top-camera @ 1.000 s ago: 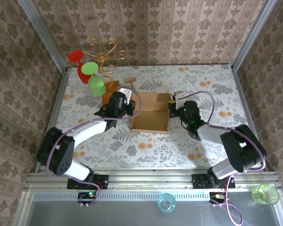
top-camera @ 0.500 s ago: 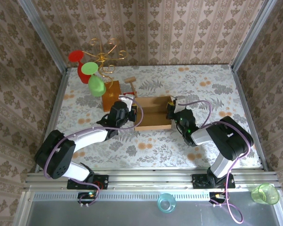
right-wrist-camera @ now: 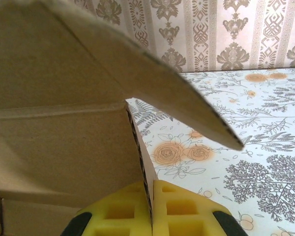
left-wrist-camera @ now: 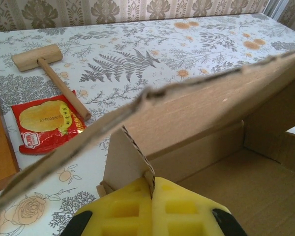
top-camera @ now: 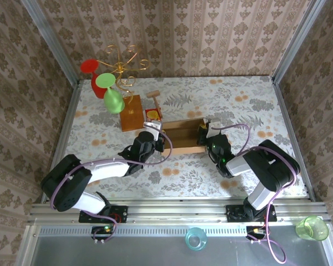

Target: Fold the paper box

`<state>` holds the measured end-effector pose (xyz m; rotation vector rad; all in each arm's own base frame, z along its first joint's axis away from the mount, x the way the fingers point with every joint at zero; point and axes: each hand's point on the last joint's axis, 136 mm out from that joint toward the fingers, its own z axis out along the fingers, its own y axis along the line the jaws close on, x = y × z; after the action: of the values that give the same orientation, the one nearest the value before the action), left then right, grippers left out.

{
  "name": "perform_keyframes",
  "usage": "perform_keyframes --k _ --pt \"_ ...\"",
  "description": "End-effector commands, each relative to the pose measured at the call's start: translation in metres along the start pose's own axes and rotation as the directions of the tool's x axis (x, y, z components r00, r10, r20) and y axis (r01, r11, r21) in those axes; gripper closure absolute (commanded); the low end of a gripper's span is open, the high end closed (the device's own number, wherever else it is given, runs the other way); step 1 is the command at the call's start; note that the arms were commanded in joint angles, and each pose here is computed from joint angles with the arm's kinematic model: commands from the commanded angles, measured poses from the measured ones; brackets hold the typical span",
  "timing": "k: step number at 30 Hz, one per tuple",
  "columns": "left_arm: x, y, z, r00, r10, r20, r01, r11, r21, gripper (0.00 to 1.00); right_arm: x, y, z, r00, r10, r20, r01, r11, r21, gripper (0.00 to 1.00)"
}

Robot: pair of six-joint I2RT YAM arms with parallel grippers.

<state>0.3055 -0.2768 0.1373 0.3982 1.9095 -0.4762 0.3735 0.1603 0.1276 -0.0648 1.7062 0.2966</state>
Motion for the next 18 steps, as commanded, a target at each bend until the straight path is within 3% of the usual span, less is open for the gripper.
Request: perform_keyframes --k 1,18 --pt "0.008 -0.025 -0.001 1.000 0.022 0.012 -0.023 0.996 0.083 1.00 0.004 0.020 -0.011 1.000 0.019 -0.021 -0.021 0.996 -0.085 0.95" --pt "0.042 -0.039 -0.004 0.983 0.181 0.032 -0.178 0.982 -0.069 1.00 -0.002 0.001 -0.040 0.986 0.093 -0.137 -0.092 0.996 0.011 0.78"
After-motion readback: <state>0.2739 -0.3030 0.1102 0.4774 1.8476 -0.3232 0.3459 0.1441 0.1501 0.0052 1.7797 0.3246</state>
